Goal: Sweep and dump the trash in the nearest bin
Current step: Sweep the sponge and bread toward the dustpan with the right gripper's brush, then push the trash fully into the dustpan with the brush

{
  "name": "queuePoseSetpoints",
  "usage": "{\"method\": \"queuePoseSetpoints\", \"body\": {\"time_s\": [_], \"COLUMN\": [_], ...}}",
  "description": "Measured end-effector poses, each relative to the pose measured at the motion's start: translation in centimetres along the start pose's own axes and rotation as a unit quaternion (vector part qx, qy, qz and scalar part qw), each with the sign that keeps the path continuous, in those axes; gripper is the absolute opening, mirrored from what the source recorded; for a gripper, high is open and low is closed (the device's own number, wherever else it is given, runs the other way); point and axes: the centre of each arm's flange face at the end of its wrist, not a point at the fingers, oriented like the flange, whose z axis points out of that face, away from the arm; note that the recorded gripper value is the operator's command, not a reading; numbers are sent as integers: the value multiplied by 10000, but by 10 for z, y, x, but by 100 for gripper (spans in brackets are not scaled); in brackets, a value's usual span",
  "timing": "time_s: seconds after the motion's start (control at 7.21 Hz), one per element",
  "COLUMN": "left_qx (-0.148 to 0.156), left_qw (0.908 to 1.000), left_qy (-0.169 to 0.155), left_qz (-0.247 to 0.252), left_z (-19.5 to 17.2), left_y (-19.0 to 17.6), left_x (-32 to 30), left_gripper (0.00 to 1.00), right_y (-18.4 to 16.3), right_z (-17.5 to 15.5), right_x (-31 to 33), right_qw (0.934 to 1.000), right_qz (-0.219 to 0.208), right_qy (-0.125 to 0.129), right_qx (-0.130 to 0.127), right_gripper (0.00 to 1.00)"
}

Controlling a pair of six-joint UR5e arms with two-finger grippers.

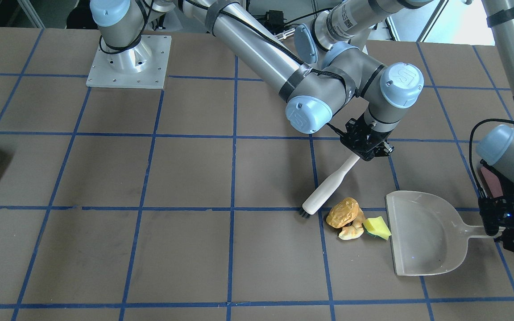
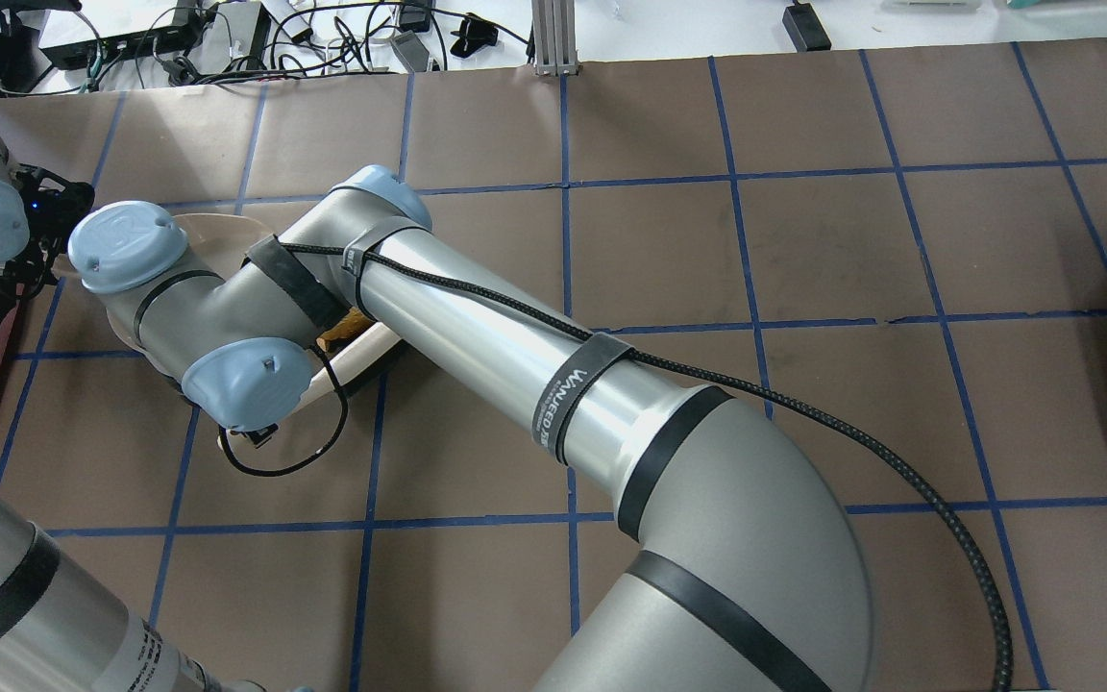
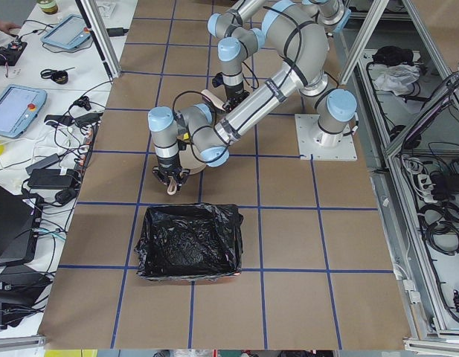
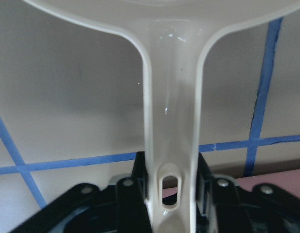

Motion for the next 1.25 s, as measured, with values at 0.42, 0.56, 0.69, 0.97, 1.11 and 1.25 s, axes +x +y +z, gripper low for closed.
{"method": "queuePoseSetpoints", "body": {"time_s": [0.42,0.56,0.69,0.97,1.11,1.25], "left_qx": [0,1,2,4,8,9], "left_qw": [10000,10000,10000,10000,10000,10000], "left_qy": [-4,-3,-2,2,6,9], "left_qz": [-16,-13,-12,-11,-12,-14], "left_z": [0,0,0,1,2,3], "left_y": [-2,-2,-2,-3,-3,-3], "left_x": [-1,-1,-1,-1,-2,-2], "left_gripper": [0,0,0,0,0,0], "right_y": [2,2,2,2,2,3], "right_z": [9,12,14,17,20,22], "right_x": [-7,-8,-9,-13,-18,-23], "right_qw": [9935,9870,9786,9583,9467,9304], "right_qz": [-1136,-1601,-2047,-2844,-3196,-3618], "right_qy": [-12,-12,-28,-172,-373,-574], "right_qx": [-104,-169,-220,-214,-162,-152], "right_gripper": [0,0,0,0,0,0]}}
